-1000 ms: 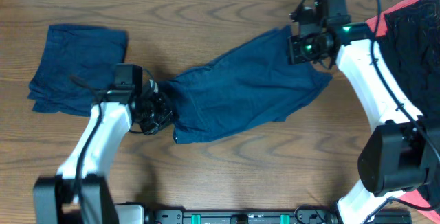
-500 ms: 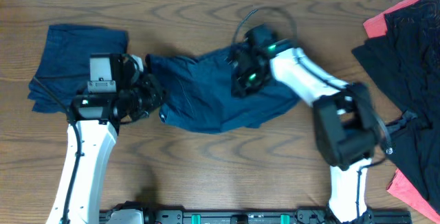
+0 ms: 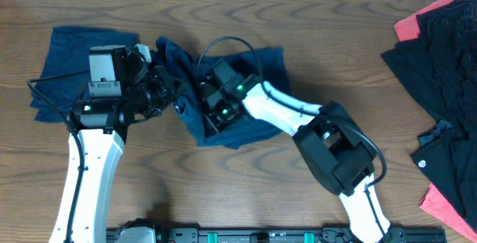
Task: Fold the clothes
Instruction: 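Fold the shirt's right side toward the left gripper with the right gripper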
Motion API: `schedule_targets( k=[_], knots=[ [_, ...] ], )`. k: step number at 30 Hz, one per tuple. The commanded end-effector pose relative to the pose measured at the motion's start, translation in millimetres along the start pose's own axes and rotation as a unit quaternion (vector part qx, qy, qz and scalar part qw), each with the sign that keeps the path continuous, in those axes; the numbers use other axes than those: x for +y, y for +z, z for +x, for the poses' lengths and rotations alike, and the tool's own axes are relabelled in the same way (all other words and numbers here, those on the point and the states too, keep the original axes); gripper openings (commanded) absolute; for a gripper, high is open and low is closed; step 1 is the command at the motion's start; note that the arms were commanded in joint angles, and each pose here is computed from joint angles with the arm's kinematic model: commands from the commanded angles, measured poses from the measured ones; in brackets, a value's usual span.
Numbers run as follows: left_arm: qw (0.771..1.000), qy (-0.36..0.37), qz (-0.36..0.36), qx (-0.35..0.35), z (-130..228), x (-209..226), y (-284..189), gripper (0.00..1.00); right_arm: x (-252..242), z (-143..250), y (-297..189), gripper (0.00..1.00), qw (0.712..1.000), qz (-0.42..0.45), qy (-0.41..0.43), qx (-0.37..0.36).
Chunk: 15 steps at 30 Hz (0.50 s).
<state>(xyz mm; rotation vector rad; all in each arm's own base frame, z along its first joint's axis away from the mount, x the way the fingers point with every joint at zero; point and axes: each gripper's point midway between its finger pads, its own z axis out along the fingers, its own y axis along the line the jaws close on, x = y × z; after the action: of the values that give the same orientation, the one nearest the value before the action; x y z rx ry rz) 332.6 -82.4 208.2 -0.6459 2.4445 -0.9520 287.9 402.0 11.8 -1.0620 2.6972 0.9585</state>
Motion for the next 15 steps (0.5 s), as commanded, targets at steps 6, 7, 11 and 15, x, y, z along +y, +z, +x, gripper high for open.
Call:
schedule_targets(
  k=[6,7,11,15],
  knots=[
    [0.999,-0.007,0.037,-0.01,-7.6,-20.7,-9.0,0.06,19.3,-4.8,16.6,0.01,0.999,0.028,-0.013,-0.015],
    [0.999,-0.006,0.035,-0.011,-8.0,-20.2,-9.0,0.06,16.4,-4.6,13.6,0.01,0.999,0.038,-0.011,-0.014],
    [0.999,-0.003,0.033,-0.014,-8.8,-19.4,-8.9,0.06,-7.8,-12.0,-28.8,0.02,0.991,0.129,-0.016,-0.027],
    [0.999,-0.004,0.017,-0.027,-13.4,-13.9,-8.8,0.06,-45.1,-27.6,-102.9,0.01,0.969,0.237,0.011,-0.074]
  ],
)
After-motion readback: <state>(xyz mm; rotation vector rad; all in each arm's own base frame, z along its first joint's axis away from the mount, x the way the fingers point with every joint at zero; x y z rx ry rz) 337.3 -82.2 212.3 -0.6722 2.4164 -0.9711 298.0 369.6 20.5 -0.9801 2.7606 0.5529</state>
